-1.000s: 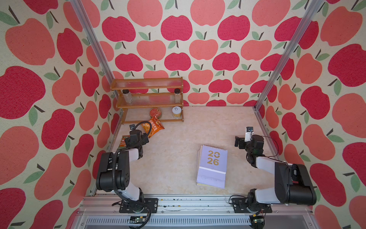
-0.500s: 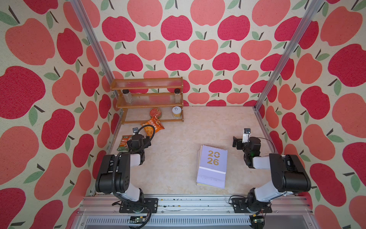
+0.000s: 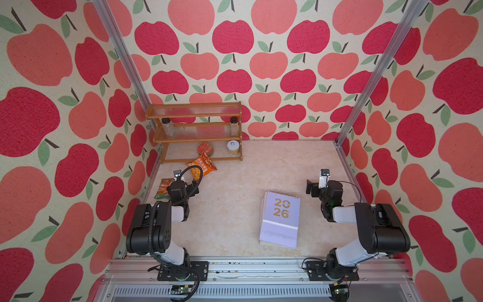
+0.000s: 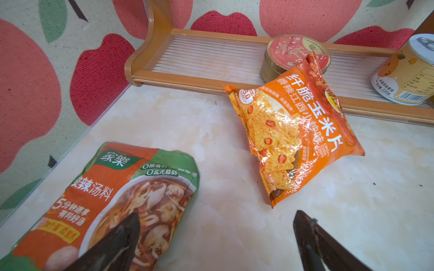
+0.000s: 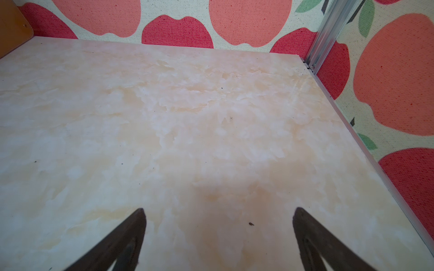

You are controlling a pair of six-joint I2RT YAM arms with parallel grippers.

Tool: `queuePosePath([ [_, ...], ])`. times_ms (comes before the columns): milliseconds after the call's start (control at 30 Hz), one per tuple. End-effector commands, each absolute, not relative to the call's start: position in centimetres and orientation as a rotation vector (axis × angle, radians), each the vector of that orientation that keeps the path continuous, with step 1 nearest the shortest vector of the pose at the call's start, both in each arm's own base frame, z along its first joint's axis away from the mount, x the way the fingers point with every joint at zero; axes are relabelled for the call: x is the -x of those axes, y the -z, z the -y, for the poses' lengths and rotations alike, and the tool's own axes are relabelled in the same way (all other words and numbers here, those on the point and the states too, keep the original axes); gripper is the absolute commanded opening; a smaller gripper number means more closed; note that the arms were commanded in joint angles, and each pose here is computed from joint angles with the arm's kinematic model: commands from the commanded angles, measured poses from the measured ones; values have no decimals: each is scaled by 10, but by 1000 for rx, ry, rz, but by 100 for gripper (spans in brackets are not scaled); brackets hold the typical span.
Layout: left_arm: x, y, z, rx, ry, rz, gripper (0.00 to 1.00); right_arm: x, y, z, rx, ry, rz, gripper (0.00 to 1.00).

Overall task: Stack the calendars
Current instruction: Reset both arms

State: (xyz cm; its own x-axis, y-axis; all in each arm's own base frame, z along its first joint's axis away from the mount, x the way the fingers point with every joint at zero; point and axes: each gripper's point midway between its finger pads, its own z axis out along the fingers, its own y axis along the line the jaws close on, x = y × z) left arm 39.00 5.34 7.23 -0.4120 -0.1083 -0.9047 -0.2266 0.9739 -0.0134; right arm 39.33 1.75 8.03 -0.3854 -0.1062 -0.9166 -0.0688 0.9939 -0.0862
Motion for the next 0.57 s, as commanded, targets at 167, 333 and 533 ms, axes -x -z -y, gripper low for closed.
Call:
queuePosePath([
  [167,-394,-78,-50,205,-123,-1976,99,-397,-88,-17,134,63,-1945,99],
  [333,-394,-78,-50,205,-123,-1977,99,-399,-87,-17,135,59,-1952,99],
  [533,-394,-78,-49,204,-121,-1978,99,-398,-89,-18,137,59,-1943,99],
])
